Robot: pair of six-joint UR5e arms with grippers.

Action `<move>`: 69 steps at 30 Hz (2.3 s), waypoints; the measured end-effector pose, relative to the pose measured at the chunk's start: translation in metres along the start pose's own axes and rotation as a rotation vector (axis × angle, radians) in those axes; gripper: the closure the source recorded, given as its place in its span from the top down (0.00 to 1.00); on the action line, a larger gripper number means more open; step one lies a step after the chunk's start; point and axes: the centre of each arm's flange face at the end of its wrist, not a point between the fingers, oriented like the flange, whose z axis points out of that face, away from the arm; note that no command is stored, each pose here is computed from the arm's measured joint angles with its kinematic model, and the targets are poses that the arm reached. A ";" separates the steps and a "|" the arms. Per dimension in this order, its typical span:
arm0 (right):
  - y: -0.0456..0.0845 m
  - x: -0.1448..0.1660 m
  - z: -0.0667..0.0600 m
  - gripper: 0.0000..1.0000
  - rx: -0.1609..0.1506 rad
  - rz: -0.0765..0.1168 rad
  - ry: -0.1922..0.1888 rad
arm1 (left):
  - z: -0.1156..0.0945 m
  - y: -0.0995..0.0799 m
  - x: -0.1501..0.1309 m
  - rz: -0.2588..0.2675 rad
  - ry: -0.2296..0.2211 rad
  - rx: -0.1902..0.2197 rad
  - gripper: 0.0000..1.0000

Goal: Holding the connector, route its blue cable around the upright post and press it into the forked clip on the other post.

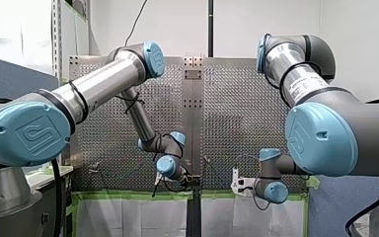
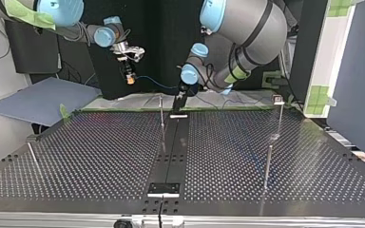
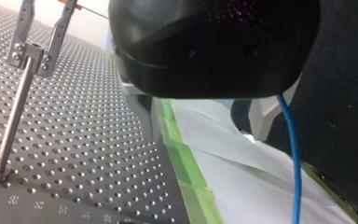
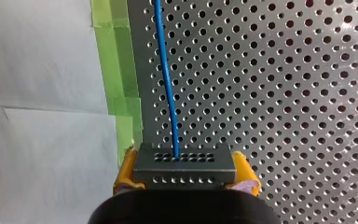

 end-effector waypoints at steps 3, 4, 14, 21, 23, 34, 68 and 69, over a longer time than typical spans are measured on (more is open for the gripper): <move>0.000 0.001 0.003 0.00 0.019 0.000 0.001 | -0.001 0.000 0.000 -0.006 -0.002 -0.012 0.99; -0.001 0.002 0.004 0.00 0.026 -0.001 0.002 | -0.001 0.000 0.001 -0.008 -0.003 -0.016 0.99; -0.004 0.010 0.016 0.00 0.114 -0.009 0.023 | -0.011 0.000 0.002 -0.073 -0.048 -0.056 0.99; -0.003 0.011 0.018 0.00 0.126 -0.013 0.027 | -0.019 -0.013 -0.023 -0.139 -0.145 -0.084 0.99; -0.003 0.011 0.018 0.00 0.126 -0.013 0.028 | -0.020 -0.017 -0.025 -0.149 -0.165 -0.089 0.99; 0.000 0.012 0.019 0.00 0.136 -0.014 0.031 | -0.026 -0.037 -0.027 -0.157 -0.211 -0.122 0.99; 0.003 0.019 0.027 0.00 0.150 -0.012 0.038 | -0.031 -0.069 -0.036 -0.338 -0.358 -0.111 0.99; 0.003 0.019 0.028 0.00 0.149 -0.013 0.039 | -0.031 -0.068 -0.035 -0.339 -0.357 -0.122 0.99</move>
